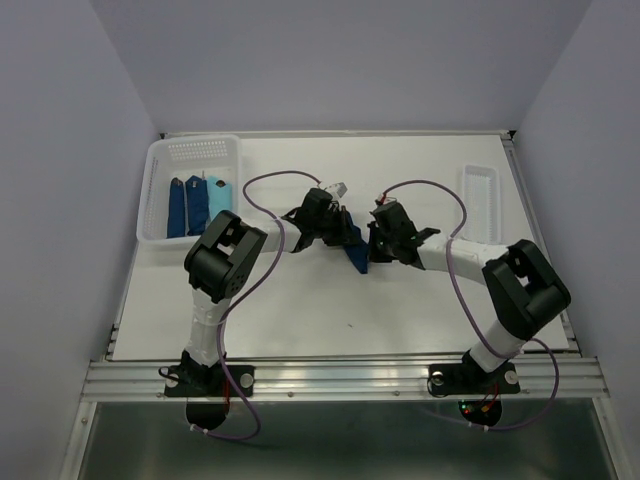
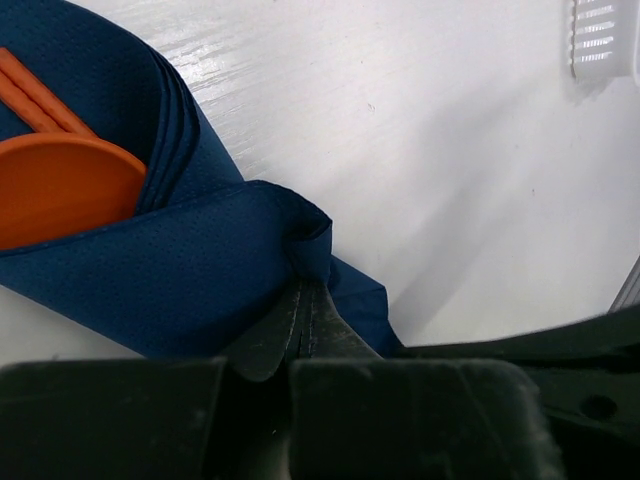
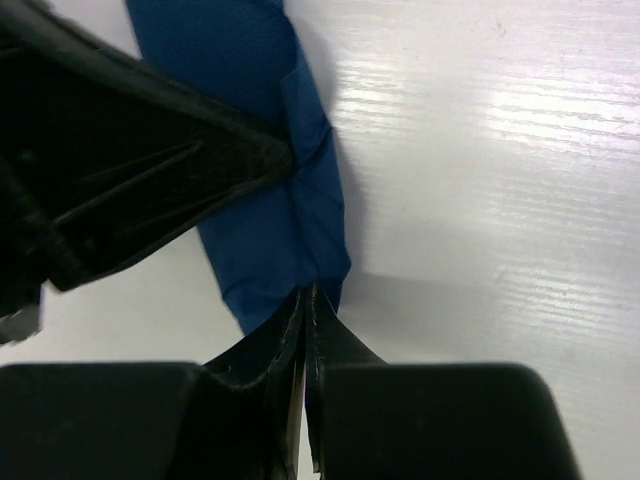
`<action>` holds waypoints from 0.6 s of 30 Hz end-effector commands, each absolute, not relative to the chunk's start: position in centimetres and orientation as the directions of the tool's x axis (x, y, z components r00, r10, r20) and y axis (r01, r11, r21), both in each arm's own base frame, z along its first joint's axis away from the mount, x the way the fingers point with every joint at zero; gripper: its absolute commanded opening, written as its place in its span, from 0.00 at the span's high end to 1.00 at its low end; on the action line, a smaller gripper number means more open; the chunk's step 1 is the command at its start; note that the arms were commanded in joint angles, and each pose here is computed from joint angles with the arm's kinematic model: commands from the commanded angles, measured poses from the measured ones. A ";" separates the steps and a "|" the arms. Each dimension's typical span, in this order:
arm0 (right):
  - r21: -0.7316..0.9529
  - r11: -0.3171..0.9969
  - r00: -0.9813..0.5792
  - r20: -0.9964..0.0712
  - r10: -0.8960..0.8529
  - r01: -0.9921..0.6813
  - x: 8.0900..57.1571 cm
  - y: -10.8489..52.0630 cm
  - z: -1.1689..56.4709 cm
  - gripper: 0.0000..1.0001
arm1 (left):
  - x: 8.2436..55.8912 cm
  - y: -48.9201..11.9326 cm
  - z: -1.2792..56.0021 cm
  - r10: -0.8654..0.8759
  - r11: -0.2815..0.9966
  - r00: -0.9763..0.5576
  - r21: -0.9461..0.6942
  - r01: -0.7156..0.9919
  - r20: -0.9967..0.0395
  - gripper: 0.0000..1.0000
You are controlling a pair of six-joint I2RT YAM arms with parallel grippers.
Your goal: Place the utensils on the paper napkin and roll it up
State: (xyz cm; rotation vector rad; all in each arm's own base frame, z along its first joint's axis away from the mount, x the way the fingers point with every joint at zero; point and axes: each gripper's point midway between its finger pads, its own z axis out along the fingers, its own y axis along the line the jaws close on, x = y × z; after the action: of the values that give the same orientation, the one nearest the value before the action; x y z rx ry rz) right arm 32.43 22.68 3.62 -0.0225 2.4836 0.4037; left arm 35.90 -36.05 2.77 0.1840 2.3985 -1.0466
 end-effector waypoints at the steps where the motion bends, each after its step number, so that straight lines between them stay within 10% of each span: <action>1: 0.325 0.927 -0.767 -0.638 0.070 -0.186 31.9 24.1 7.0 0.94 | 35.3 -34.8 2.2 -0.041 0.728 -0.866 -0.609 0.316 -0.498 1.00; 18: 0.301 0.939 -0.835 -0.550 0.029 -0.165 29.6 23.6 2.5 0.94 | 35.3 -34.9 2.4 -0.033 0.722 -0.866 -0.611 0.324 -0.498 1.00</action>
State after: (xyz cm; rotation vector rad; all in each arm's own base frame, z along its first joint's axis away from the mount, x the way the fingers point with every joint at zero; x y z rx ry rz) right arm 30.23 23.73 4.06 -0.0887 2.4907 0.4761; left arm 35.69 -36.11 2.77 0.2038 2.3994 -1.0548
